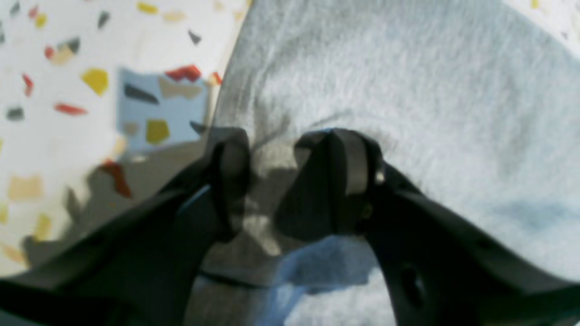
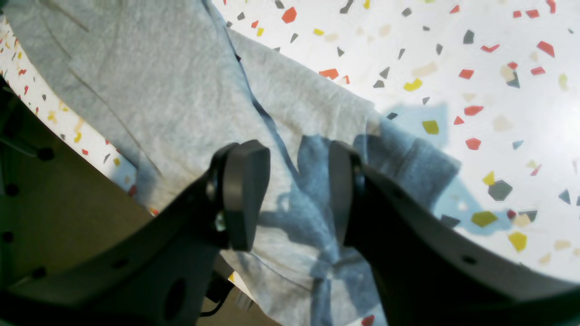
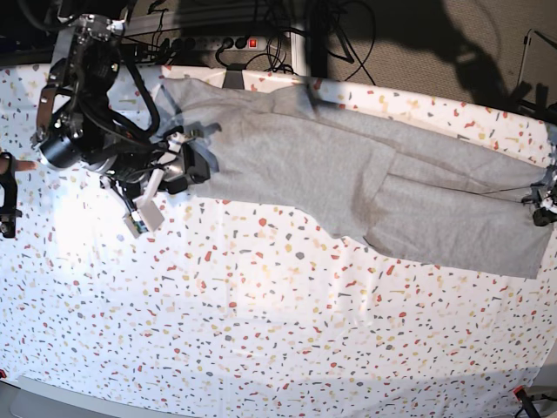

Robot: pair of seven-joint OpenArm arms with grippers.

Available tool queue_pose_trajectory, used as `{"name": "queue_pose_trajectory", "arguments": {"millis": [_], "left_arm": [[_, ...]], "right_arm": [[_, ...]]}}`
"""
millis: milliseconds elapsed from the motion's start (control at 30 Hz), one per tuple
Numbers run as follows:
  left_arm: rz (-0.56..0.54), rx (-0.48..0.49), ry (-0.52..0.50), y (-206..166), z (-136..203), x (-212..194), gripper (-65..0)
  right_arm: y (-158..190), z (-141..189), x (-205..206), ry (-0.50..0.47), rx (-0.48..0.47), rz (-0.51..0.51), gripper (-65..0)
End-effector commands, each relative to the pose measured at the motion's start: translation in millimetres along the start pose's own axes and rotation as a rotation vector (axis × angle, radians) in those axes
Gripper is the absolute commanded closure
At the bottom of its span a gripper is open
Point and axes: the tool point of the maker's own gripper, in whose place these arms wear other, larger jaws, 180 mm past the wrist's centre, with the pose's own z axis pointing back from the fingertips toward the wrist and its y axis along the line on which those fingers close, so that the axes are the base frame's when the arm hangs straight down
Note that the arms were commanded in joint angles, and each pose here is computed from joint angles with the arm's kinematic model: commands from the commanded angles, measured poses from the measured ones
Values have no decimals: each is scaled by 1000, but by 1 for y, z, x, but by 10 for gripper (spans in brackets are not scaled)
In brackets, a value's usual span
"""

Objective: Fold the T-shirt properly
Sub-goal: 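Hold the shirt with the right gripper while the left gripper grasps the hem end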

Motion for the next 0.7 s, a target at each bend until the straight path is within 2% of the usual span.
{"name": "queue_pose_trajectory", "arguments": {"millis": [0,167,367,667], "left_arm": [[-13,-13,121,-3,1,-22,-269],[1,-45,185,-12,4,-24,-216],[38,-102,167,-27,5,-11,-216],[33,-108,181,-29,5,-11,-200]], "right_arm": [[0,5,15,-51,3,27,-261],[-1,6,16,-59,0,30,-261],[-1,6,18,-64,-1,32,-261],[-1,6,21,-83,0,31,-261]]}}
